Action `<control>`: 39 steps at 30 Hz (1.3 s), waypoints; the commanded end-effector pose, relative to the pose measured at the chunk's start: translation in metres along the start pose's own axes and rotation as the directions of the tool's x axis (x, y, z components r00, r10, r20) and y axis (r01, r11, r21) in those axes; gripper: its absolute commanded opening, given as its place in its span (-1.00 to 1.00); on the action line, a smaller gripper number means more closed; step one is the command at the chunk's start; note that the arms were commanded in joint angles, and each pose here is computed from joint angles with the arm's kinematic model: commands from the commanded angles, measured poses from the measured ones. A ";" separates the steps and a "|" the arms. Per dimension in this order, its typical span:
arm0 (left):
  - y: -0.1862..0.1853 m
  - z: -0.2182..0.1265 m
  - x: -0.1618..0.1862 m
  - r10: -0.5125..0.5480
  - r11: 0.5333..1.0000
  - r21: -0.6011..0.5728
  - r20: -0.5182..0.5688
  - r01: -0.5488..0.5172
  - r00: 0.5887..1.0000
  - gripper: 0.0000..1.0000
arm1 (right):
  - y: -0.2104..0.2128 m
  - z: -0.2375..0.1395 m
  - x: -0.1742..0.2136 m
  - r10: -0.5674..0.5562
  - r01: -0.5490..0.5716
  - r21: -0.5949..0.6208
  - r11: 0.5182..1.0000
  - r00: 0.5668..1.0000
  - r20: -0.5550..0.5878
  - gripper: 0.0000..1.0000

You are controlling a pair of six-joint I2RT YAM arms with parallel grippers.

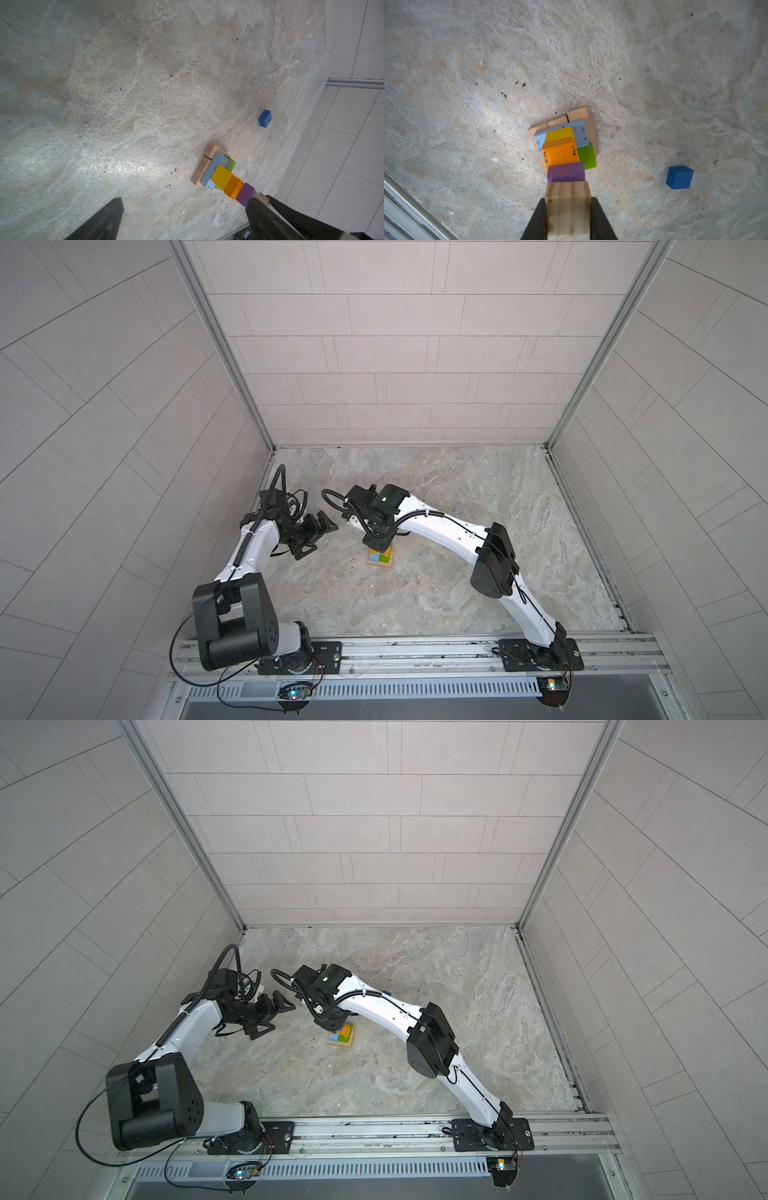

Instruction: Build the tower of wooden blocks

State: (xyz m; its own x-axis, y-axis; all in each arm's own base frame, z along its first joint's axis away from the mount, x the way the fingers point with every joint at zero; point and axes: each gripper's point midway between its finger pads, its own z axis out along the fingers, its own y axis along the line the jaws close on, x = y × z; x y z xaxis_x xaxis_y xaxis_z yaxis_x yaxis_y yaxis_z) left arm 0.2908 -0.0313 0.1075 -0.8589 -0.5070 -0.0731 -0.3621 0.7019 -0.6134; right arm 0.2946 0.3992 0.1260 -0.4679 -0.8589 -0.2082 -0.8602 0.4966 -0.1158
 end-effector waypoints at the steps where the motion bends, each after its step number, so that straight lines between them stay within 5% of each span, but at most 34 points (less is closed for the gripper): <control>1: -0.009 -0.009 -0.006 0.032 0.999 0.019 0.026 -0.033 0.999 1.00 | 0.000 0.005 0.000 -0.017 0.017 -0.003 1.000 1.000 -0.013 -0.51; 28: -0.010 -0.009 -0.006 0.033 0.999 0.028 0.027 -0.034 0.999 1.00 | -0.002 0.008 0.004 -0.023 0.023 0.004 1.000 0.999 -0.034 -0.50; 39: -0.011 -0.010 -0.006 0.036 0.999 0.031 0.030 -0.037 0.999 1.00 | -0.003 0.006 0.003 -0.027 0.027 0.009 1.000 0.999 -0.031 -0.35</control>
State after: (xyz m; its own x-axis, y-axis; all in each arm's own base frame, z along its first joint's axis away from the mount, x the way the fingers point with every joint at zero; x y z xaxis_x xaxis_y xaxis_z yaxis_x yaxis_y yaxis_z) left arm 0.2910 -0.0328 0.1087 -0.8601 -0.5052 -0.0704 -0.3581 0.6963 -0.6221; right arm 0.2955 0.4001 0.1206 -0.4626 -0.8640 -0.1988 -0.8644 0.4894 -0.1156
